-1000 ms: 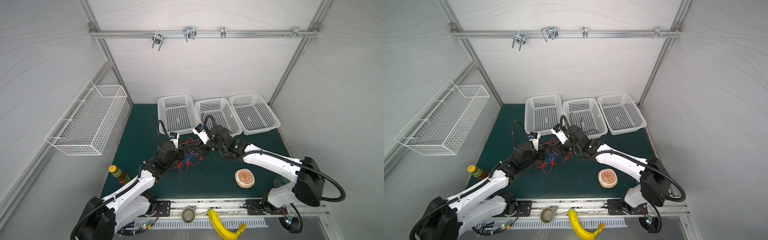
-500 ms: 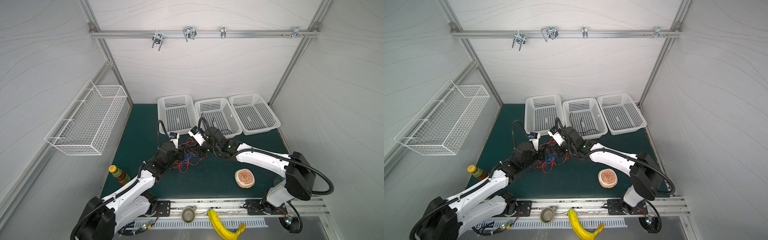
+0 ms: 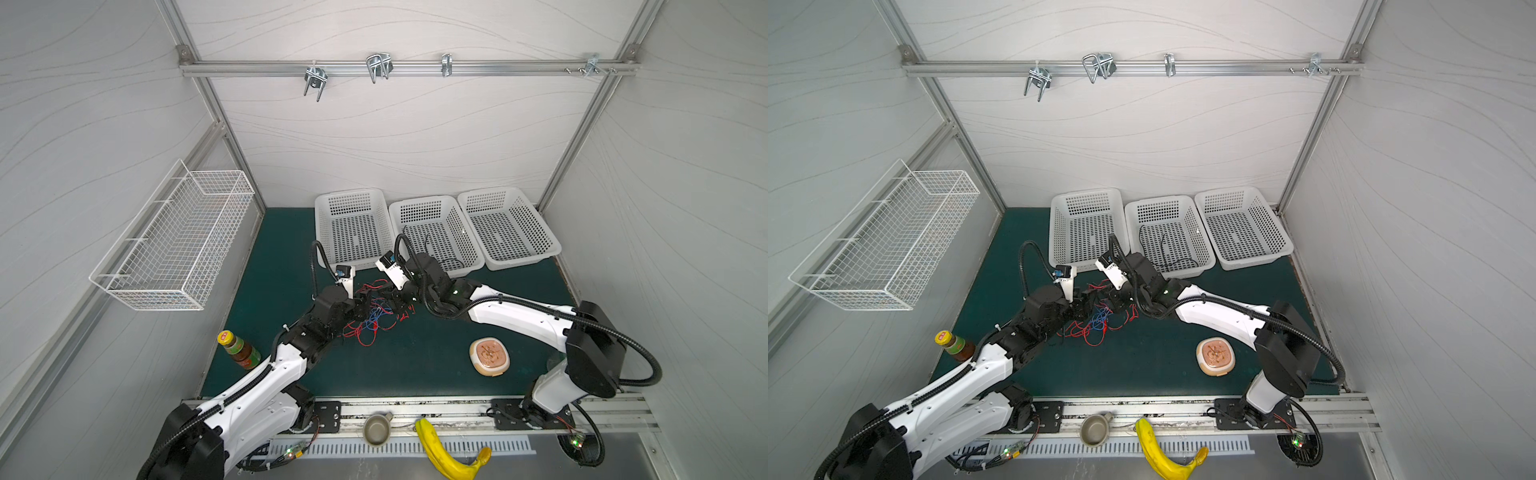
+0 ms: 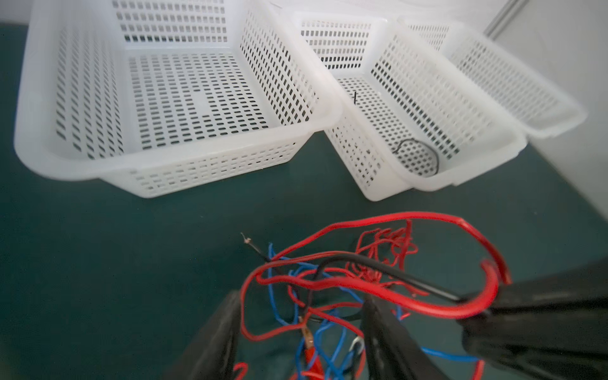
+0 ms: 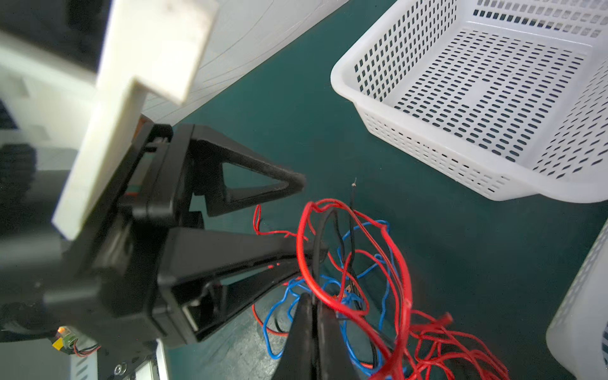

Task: Untangle the cables
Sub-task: 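Grasp another black wire with the right gripper and pull it away from the bundle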

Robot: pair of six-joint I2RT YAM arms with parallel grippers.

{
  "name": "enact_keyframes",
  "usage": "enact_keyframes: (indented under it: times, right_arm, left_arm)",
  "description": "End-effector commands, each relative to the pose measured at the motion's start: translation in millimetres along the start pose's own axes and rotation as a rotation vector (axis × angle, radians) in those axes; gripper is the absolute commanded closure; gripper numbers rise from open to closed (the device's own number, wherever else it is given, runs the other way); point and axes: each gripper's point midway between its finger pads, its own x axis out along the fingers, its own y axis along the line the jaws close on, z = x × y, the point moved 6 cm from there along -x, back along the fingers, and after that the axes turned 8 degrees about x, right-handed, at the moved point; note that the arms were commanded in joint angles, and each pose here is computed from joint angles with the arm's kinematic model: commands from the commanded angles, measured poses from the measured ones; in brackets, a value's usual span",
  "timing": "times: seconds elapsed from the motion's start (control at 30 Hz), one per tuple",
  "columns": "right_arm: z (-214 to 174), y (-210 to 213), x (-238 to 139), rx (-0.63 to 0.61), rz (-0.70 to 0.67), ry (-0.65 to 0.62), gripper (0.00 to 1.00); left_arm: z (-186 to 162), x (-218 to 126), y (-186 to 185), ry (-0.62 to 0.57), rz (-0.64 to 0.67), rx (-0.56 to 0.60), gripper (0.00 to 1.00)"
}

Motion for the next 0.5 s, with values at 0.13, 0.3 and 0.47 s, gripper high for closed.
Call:
enact_keyframes:
  times: [0.13,0.3,0.47]
  right_arm:
    - [17.6,11.4,-29.5,-0.019,0.005,-0.084,1.00]
    - [28.3,20.8,-44.7,-0.028,0.047,-0.134,1.00]
    - [39.6,32.1,-61.2,-0.040,0.104,-0.188,1.00]
  left_arm:
    - [14.6,-12.2,3.5,-0.097,0.017,0.012,0.24]
    - [16.2,-15.6,0.8,-0.124,-0.013,0.010,0.24]
    - [16.4,-15.2,0.6,-0.127,-0.016,0.002,0.25]
